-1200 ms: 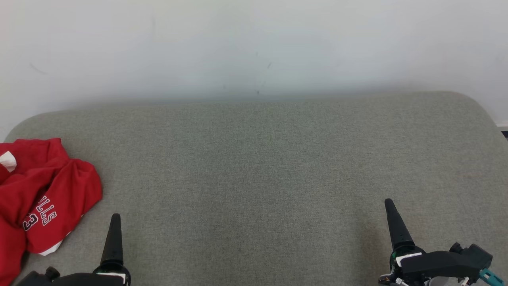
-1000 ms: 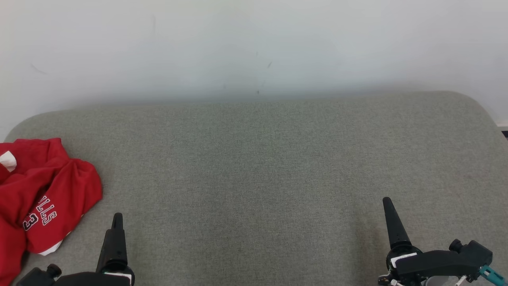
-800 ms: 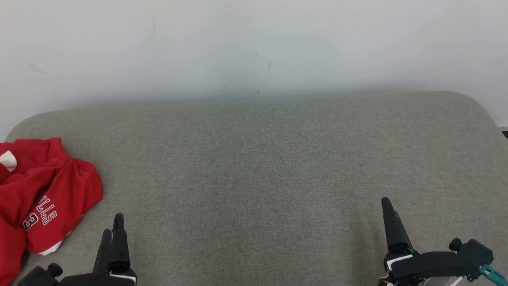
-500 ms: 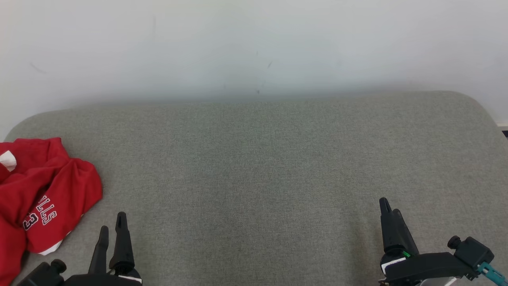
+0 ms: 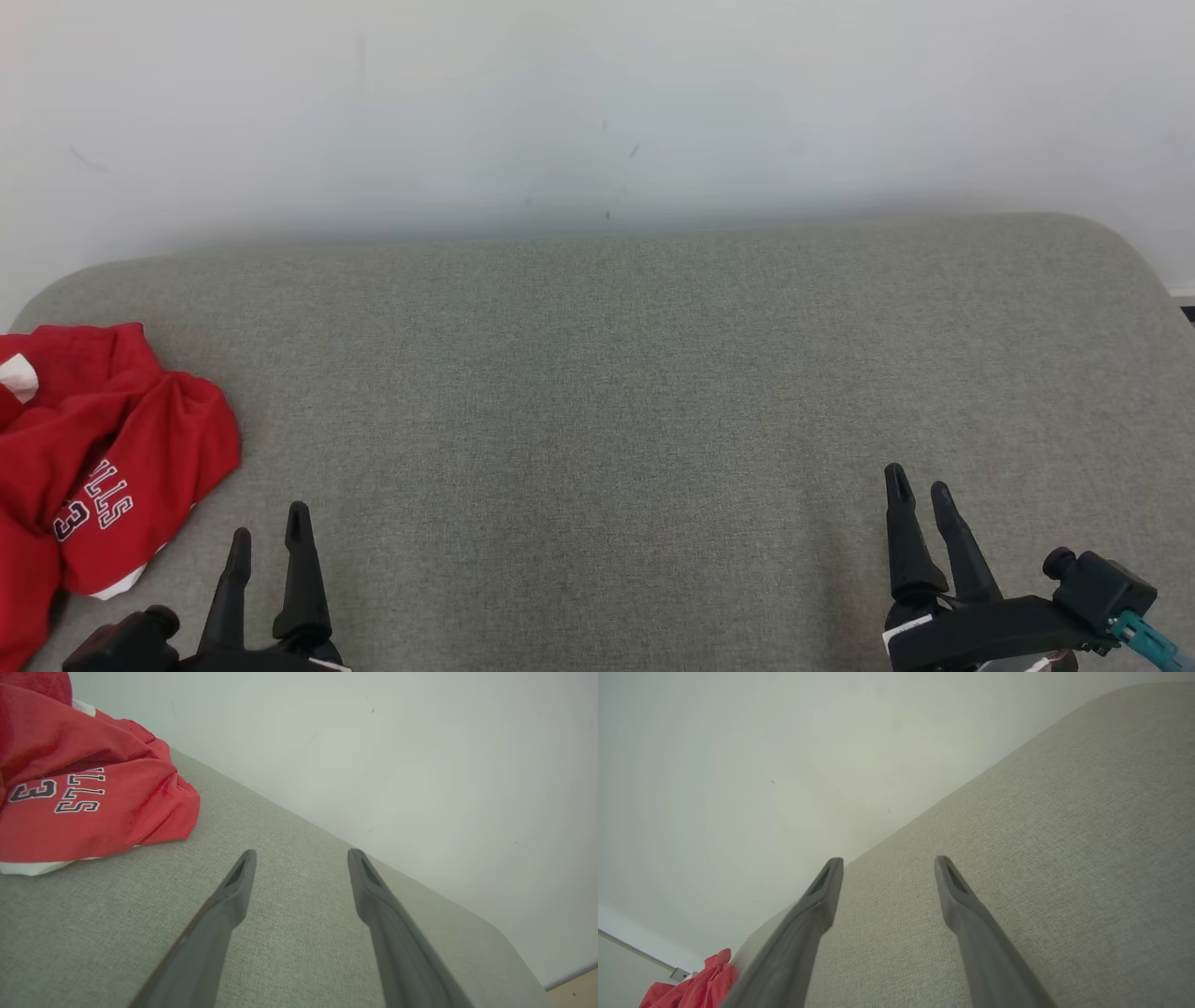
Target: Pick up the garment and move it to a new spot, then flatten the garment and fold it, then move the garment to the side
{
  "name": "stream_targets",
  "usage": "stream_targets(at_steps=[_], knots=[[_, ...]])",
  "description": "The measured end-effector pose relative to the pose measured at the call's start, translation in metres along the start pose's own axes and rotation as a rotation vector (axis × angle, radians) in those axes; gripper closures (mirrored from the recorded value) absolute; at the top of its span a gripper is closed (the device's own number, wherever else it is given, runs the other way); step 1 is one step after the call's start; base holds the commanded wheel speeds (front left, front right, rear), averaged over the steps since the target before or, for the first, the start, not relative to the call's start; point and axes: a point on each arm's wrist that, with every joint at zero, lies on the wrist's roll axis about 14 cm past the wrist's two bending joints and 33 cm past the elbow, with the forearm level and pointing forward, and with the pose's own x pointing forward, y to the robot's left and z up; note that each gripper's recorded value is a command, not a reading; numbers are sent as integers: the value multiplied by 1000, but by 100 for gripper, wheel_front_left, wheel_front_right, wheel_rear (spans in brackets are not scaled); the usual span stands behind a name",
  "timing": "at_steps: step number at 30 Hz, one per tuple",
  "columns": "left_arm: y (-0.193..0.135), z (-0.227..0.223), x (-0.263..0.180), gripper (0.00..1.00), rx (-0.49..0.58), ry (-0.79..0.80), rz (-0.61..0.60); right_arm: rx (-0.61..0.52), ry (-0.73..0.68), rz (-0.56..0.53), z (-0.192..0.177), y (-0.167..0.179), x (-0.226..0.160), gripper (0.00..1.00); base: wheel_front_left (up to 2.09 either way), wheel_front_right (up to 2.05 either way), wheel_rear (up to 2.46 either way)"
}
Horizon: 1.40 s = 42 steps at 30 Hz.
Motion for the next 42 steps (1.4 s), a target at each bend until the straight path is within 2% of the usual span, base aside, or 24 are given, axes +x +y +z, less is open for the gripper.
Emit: stream_targets(at_steps=[26, 42], knots=[[-11, 7, -2, 0, 273, -50, -57, -283, -25, 52, 1, 9, -2, 0, 0, 0, 0], [-18, 9, -4, 0, 409, -78, -92, -418, -42, 89, 2, 16, -3, 0, 0, 0, 0]])
